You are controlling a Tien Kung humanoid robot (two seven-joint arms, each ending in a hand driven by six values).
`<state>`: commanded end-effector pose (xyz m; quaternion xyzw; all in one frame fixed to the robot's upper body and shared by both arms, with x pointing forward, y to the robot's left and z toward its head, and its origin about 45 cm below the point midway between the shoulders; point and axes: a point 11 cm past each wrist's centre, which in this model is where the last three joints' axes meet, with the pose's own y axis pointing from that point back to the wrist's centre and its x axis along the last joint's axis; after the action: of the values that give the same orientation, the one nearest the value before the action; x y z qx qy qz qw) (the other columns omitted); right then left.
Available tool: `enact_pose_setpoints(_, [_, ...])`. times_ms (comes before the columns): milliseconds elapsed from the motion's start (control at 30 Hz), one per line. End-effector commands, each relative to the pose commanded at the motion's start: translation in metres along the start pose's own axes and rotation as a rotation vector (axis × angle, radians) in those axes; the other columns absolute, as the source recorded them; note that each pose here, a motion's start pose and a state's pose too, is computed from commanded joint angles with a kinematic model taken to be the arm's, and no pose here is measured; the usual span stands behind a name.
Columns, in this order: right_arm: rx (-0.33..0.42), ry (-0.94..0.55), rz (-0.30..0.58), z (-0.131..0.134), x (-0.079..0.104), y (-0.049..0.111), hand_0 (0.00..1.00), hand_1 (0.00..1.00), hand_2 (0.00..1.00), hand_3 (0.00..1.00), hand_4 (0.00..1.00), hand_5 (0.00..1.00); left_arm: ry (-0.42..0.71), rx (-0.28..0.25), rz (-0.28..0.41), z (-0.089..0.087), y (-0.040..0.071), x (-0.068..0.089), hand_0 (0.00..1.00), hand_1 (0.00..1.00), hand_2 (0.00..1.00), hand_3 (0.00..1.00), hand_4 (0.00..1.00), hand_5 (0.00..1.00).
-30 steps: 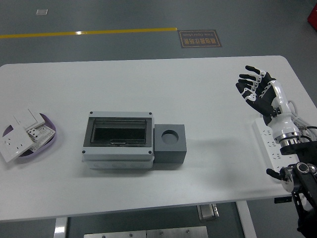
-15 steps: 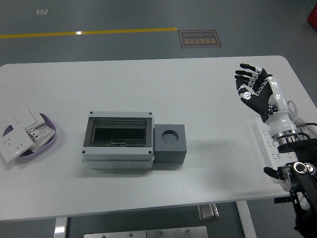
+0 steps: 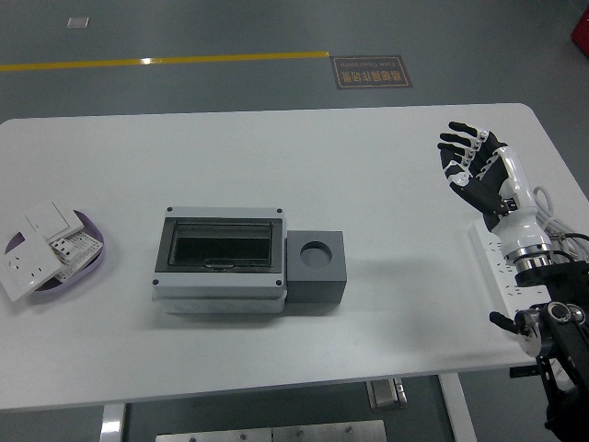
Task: Pick up the cylinder from the cube,place it in the box,flap close box
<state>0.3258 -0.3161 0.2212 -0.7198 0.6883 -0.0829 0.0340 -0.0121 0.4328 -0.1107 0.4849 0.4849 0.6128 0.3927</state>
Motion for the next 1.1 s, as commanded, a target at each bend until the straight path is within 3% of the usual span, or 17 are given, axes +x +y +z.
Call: enact_pose_setpoints(1100, [0.006,-0.038,0.035,-0.001,0.014,-0.002,0.736,0.681,0.68,0.681,0.639,0.132,0.004,-0.004,-0.008,0.0,0.0,-0.004,0.637,0.671,0.659,0.702,0.752,0.32])
